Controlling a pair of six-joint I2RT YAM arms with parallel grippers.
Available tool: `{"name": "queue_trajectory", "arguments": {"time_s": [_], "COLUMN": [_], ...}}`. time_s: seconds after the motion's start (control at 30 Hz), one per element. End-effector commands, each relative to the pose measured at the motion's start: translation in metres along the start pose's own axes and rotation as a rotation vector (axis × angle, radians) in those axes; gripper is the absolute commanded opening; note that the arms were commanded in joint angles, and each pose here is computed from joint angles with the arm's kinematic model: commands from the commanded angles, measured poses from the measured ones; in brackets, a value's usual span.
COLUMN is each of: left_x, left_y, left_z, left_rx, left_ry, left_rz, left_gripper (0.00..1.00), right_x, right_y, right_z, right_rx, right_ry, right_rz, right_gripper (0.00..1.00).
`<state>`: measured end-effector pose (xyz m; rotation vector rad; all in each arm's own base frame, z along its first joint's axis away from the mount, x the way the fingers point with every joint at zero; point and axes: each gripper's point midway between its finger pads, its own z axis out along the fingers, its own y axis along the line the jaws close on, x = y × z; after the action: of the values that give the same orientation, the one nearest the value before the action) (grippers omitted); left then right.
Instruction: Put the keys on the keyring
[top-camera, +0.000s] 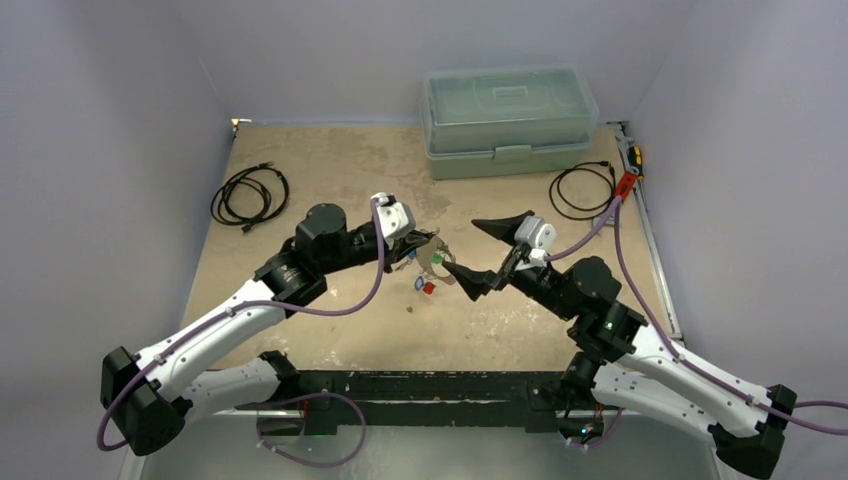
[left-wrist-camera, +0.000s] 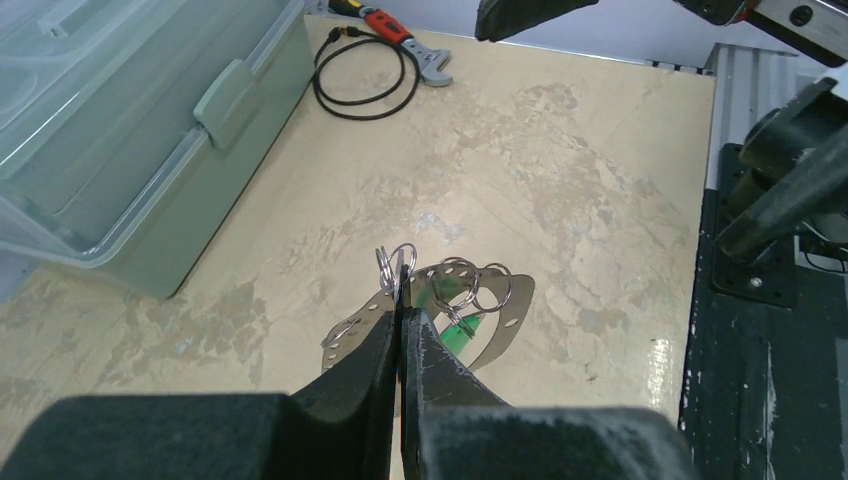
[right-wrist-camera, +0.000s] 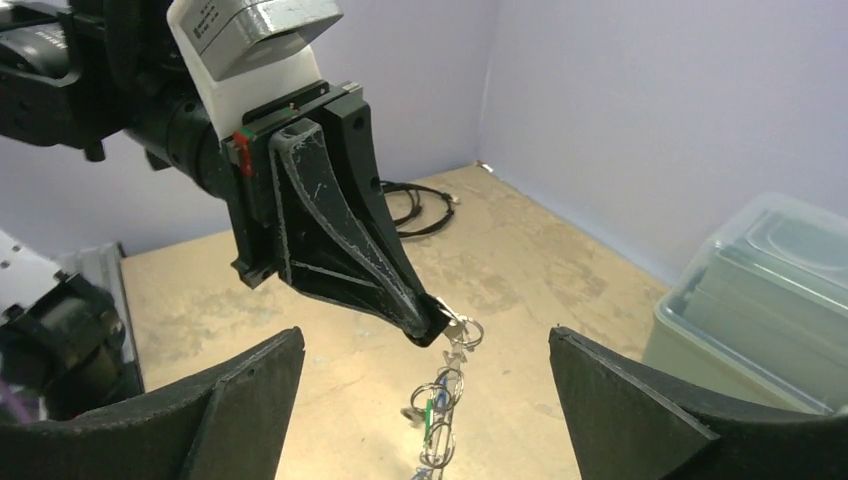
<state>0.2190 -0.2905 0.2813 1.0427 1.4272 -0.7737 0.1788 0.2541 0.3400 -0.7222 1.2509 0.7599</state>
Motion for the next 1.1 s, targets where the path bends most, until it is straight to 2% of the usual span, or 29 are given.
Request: {"name": "queue_trajectory", "arguments": {"time_s": [0.0, 0.2, 0.4, 0.73, 0.87, 0.93, 1.07], "left_x": [-0.043, -0.031, -0.031, -0.070, -0.085, -0.068, 0.022], "left_y": [0.018, 0.027, 0.042, 0.056, 0.040, 0.038, 0.031], "left_z": [0.005, 0.025, 0.054, 0.129, 0.123, 0.110, 0.088], "left_rx": [-0.077, -0.097, -0.108, -0.028, 0.016, -0.001, -0.047], "left_ry": [-0.091, -0.060, -0.021, -0.025, -0.062, -0.038, 0.159], "left_rz": [0.000, -0.074, -0.098, -0.144, -0.074, -0.030, -0.054], "left_gripper": [0.00, 0.00, 0.00, 0.00, 0.00, 0.00, 0.00], "right_x": [-0.015, -0.003, 0.003, 0.007, 0.002, 0.002, 0.005], "right_y": [-0.022, -0.035, -0.060, -0.096, -0.101, -0.102, -0.105], "right_z": [-0.002, -0.004, -0.023, -0.066, -0.083, -0.089, -0.097], "right_rx": [0.134, 0.217, 0.377, 0.637, 0.674, 0.684, 0.706], "right_ry": [-0.088, -0.077, -0.102, -0.104, -0.136, -0.147, -0.157], "right_rz": [0.033, 0.054, 0.119, 0.199, 0.228, 0.235, 0.241], "right_gripper": [0.99, 0.99, 0.99, 0.99, 0.99, 0.99, 0.99]}}
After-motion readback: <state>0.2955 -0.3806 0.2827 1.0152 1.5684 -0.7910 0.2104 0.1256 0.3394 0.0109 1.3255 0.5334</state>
